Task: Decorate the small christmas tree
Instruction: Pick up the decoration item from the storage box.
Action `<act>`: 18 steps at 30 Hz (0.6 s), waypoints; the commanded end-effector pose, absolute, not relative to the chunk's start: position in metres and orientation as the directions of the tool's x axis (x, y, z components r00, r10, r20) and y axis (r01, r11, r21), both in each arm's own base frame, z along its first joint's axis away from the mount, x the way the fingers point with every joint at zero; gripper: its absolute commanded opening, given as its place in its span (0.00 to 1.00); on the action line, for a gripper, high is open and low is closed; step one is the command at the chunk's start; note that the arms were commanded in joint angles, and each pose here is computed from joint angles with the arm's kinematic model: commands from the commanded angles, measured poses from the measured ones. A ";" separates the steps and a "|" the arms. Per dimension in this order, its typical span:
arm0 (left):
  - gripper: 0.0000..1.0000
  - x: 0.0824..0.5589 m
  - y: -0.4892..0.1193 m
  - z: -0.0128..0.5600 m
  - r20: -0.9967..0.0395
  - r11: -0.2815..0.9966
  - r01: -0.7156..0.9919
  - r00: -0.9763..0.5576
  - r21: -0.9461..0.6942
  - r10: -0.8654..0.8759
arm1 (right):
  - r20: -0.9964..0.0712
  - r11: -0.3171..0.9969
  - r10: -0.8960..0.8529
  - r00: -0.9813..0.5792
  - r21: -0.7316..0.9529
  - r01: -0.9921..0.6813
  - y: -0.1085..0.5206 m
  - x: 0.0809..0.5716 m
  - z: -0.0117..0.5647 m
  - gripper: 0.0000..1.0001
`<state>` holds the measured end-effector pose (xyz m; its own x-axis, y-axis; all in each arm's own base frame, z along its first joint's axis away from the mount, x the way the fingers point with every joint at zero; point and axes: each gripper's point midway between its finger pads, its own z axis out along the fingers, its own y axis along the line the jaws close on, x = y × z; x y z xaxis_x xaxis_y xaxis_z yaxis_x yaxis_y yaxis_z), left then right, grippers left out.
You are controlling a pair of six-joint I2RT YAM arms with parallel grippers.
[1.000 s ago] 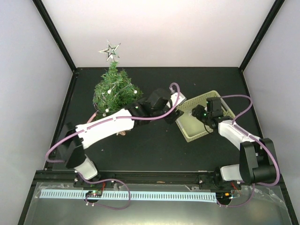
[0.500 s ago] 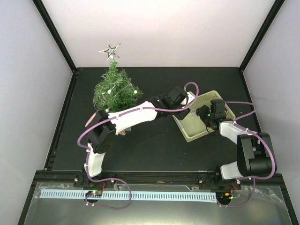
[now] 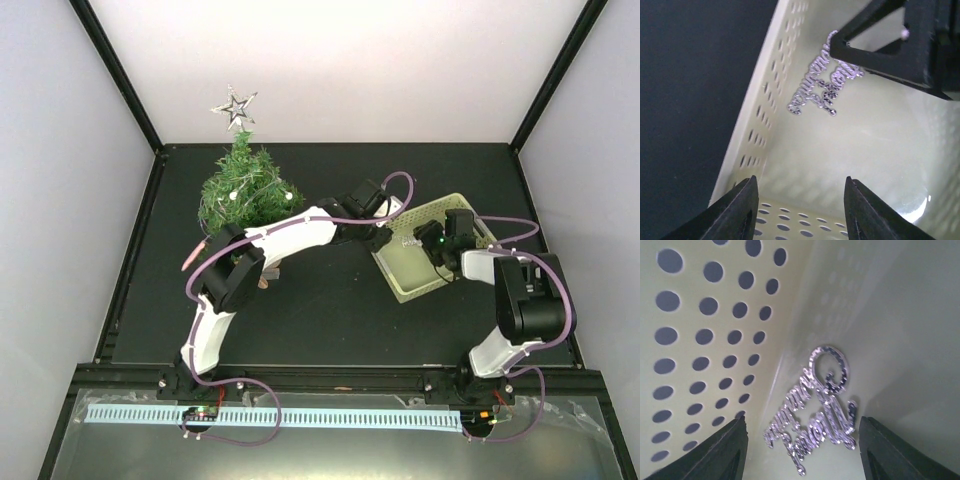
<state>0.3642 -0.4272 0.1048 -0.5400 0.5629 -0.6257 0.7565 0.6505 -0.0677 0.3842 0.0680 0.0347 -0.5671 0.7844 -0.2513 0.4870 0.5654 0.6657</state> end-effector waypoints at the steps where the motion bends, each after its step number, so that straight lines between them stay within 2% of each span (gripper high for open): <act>1: 0.47 0.349 -0.444 0.106 -0.621 0.573 0.806 -0.526 -0.147 0.581 | -0.242 0.527 0.799 -0.550 0.723 0.446 0.075 0.402 0.041 0.62; 7: 0.44 0.337 -0.446 0.099 -0.606 0.548 0.813 -0.541 -0.199 0.583 | -0.257 0.481 0.801 -0.540 0.813 0.328 0.087 0.423 0.063 0.61; 15: 0.40 0.330 -0.443 0.104 -0.620 0.540 0.813 -0.543 -0.218 0.567 | -0.344 0.500 0.765 -0.545 0.850 0.165 0.095 0.432 0.099 0.60; 18: 0.40 0.333 -0.441 0.111 -0.629 0.550 0.810 -0.537 -0.201 0.562 | -0.325 0.515 0.757 -0.566 0.830 0.212 0.094 0.425 0.092 0.59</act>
<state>0.3361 -0.4382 0.0884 -0.5533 0.5827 -0.5952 0.8035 0.5618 -0.1969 0.4250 0.0921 0.0763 -0.5566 0.7774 -0.2931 0.2580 0.4971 0.8284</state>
